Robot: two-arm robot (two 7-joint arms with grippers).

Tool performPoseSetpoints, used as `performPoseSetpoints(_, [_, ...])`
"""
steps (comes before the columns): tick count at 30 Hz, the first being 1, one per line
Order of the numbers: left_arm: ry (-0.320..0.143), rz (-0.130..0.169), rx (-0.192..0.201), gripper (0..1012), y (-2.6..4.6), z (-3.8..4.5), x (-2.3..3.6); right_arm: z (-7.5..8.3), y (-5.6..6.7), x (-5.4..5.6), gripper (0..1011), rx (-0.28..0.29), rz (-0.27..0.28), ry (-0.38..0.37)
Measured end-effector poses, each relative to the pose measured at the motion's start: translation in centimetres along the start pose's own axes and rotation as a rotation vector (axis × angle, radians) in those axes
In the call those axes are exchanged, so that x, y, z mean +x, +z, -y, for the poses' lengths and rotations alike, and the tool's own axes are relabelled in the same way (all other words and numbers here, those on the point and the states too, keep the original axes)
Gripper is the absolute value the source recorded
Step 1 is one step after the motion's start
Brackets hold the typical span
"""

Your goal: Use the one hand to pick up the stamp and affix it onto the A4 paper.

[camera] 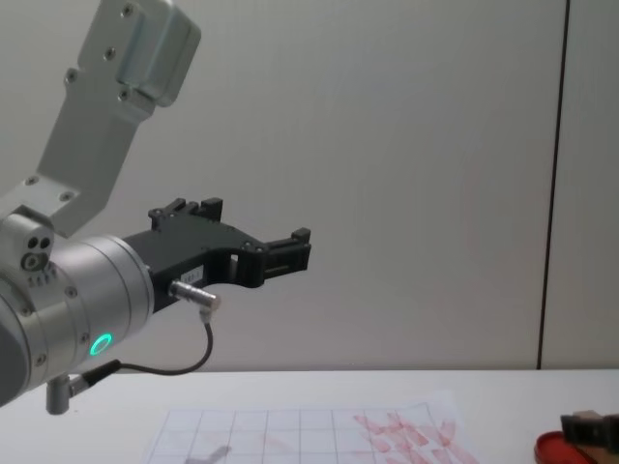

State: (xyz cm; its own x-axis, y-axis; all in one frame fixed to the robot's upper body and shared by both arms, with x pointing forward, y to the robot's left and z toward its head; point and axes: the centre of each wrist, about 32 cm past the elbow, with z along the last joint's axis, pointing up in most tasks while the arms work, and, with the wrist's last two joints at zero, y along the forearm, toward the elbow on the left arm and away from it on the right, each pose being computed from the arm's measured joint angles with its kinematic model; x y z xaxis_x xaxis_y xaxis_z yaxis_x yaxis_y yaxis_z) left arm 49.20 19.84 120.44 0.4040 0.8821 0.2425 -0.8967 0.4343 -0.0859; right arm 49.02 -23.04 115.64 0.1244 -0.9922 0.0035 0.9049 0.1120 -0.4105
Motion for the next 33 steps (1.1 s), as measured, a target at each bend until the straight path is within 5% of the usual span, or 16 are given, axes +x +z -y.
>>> performPoseSetpoints(10, [0.000,0.000,0.000,1001,0.00,0.00,0.00,-0.7,-0.3,-0.4,902,-0.013,0.014,0.000])
performPoseSetpoints(33, [0.000,0.000,0.000,1001,0.00,0.00,0.00,-1.8,-0.7,-1.0,220,-0.010,0.062,-0.027])
